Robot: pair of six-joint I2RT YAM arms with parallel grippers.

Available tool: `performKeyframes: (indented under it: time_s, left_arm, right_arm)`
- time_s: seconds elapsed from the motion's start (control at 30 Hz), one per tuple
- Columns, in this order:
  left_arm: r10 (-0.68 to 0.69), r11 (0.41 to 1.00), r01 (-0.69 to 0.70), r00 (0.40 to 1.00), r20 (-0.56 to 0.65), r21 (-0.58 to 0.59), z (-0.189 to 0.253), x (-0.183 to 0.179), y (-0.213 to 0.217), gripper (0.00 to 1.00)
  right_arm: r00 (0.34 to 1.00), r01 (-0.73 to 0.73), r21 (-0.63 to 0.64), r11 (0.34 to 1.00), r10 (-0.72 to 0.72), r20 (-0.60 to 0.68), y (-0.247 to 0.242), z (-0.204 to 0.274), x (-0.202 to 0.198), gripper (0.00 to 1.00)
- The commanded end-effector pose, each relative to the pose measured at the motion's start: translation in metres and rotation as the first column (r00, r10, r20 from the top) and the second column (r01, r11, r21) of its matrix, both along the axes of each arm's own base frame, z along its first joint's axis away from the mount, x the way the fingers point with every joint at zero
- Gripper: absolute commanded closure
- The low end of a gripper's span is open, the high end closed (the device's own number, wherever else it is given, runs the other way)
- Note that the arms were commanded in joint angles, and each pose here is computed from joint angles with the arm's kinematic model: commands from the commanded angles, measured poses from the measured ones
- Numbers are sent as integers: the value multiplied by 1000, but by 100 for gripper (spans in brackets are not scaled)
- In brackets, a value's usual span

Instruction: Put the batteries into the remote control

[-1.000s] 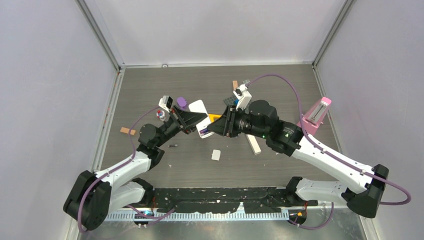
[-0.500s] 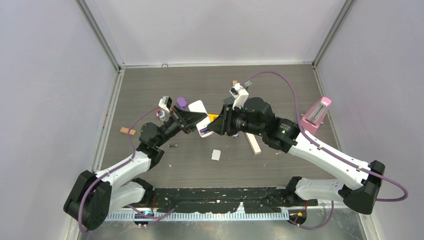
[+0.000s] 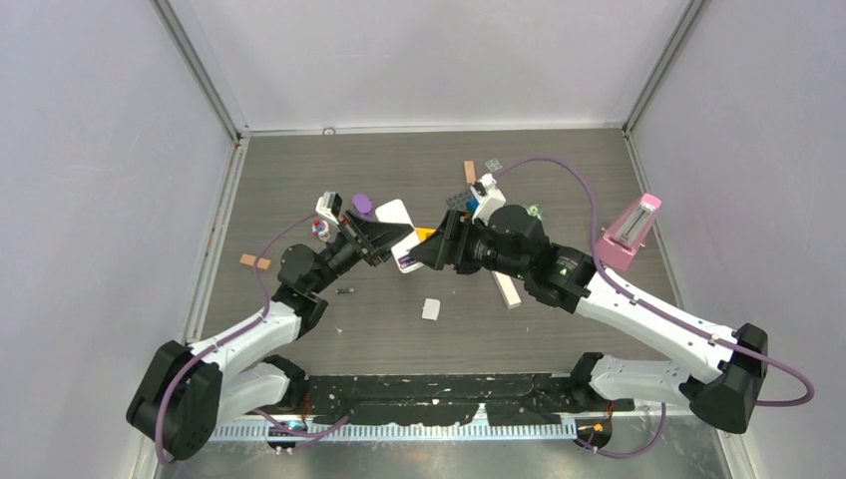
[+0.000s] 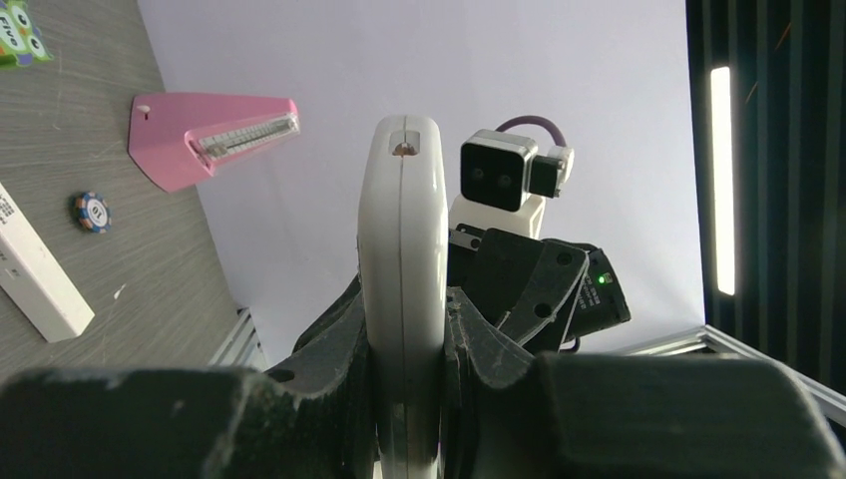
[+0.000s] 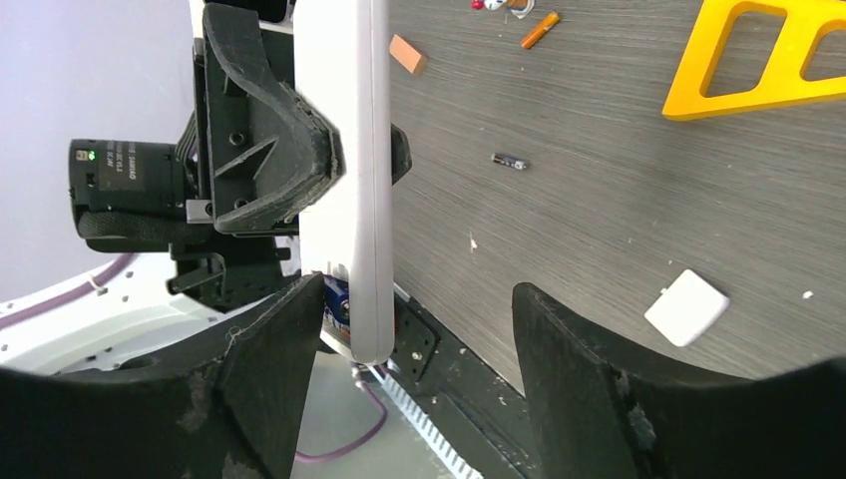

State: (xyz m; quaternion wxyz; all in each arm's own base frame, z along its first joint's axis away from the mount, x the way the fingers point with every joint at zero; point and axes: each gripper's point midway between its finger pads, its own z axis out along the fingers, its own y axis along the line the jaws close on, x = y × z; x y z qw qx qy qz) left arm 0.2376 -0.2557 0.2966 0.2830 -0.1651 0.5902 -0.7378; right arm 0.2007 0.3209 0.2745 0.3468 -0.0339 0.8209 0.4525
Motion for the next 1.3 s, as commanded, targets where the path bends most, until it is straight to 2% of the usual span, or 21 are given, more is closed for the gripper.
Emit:
performKeyframes:
  time_s: [0.0, 0.2, 0.57, 0.73, 0.83, 1.03, 1.13, 1.27]
  left_arm:
    - [62, 995, -53, 992, 108, -79, 42, 1, 9, 100]
    - [120, 988, -108, 988, 100, -113, 48, 6, 13, 98]
    - [182, 972, -158, 974, 136, -171, 62, 1, 14, 100]
    - [192, 964, -155, 968, 160, -218, 70, -2, 12, 100]
    - [199, 956, -152, 963, 179, -250, 76, -3, 11, 100]
    - [216, 950, -163, 960, 179, -268, 75, -3, 10, 100]
    - [235, 947, -184, 955, 181, -263, 73, -4, 13, 100]
    - [249, 949, -203, 951, 182, -240, 70, -4, 14, 100]
  right_arm:
    - [997, 74, 123, 990, -73, -9, -3, 21, 6, 27]
    - [996, 89, 131, 987, -84, -42, -2, 15, 6, 39]
    - [994, 91, 147, 985, -81, -70, 4, 9, 7, 76]
    - [992, 63, 176, 982, -43, -116, 14, 1, 3, 85]
    - [989, 40, 184, 982, -13, -147, 20, -7, -2, 83]
    - [987, 68, 155, 986, -44, -152, 15, -16, -1, 67]
    - [985, 106, 130, 986, -86, -148, 8, -21, 3, 65]
    - [987, 111, 133, 985, -93, -130, 6, -17, 5, 55]
